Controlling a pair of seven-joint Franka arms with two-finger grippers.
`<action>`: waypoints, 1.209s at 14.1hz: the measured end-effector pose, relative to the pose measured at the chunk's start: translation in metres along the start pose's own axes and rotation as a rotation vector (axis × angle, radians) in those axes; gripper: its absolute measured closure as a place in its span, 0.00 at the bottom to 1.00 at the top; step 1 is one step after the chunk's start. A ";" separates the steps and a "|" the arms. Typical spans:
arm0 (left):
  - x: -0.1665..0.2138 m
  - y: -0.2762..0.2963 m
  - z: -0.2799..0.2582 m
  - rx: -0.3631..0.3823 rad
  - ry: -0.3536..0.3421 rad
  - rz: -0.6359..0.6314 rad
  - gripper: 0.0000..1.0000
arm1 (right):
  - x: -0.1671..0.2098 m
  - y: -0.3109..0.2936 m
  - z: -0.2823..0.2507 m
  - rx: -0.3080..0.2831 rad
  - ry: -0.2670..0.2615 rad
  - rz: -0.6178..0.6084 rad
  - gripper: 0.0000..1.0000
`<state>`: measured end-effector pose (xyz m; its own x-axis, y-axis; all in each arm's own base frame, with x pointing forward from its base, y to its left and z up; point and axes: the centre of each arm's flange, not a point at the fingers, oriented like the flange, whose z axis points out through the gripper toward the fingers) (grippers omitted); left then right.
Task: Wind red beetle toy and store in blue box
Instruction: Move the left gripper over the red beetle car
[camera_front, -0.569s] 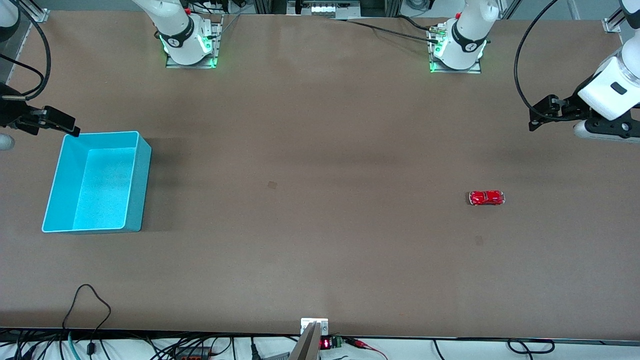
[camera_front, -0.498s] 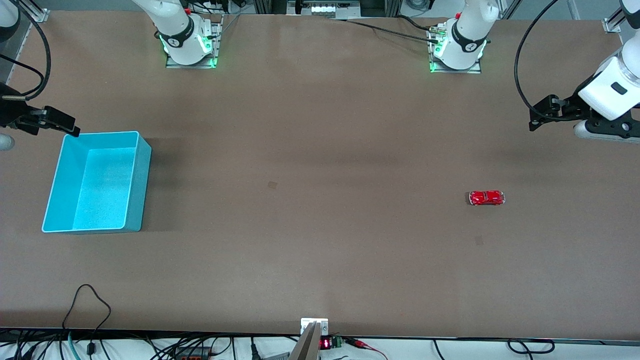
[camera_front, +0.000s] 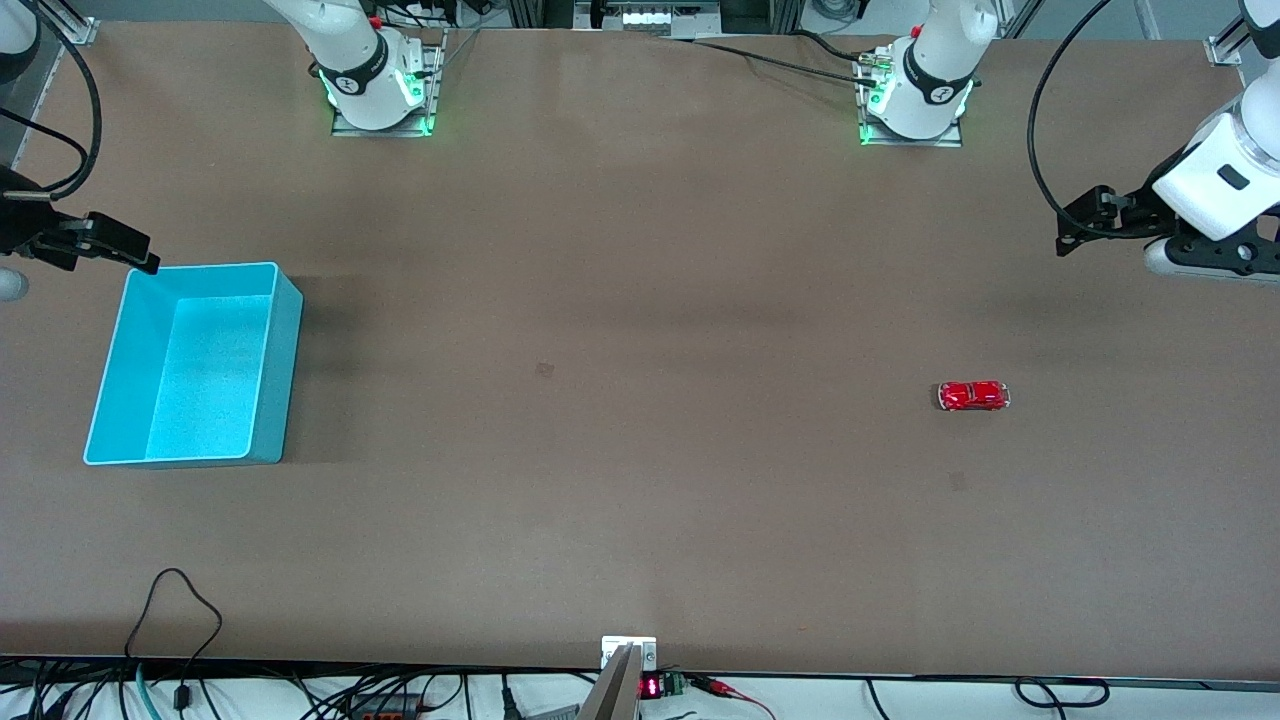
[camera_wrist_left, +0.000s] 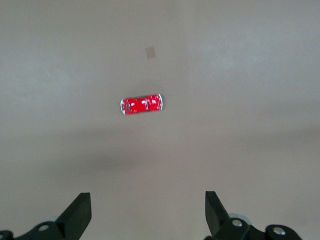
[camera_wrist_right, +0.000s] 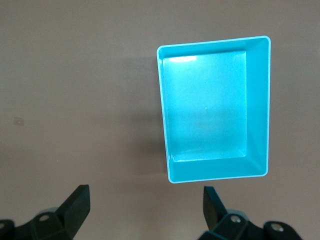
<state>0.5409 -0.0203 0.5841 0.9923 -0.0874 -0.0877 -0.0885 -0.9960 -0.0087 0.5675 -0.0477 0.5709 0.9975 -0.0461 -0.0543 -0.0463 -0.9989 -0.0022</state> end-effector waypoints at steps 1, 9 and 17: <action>-0.003 0.001 0.007 -0.002 -0.049 0.001 0.00 | 0.000 0.000 0.000 0.000 0.000 0.000 0.00; 0.020 -0.028 0.110 -0.045 -0.145 0.370 0.00 | 0.000 -0.003 -0.001 0.000 0.001 -0.005 0.00; 0.055 -0.050 0.200 0.038 -0.048 1.026 0.00 | 0.000 -0.003 -0.001 0.000 0.002 -0.005 0.00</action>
<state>0.5821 0.0278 0.3809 0.4325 -0.8949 -0.1101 -0.8957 -0.4404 0.0614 0.5675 -0.0450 0.5717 0.9978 -0.0413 -0.0526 -0.0415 -0.9991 -0.0023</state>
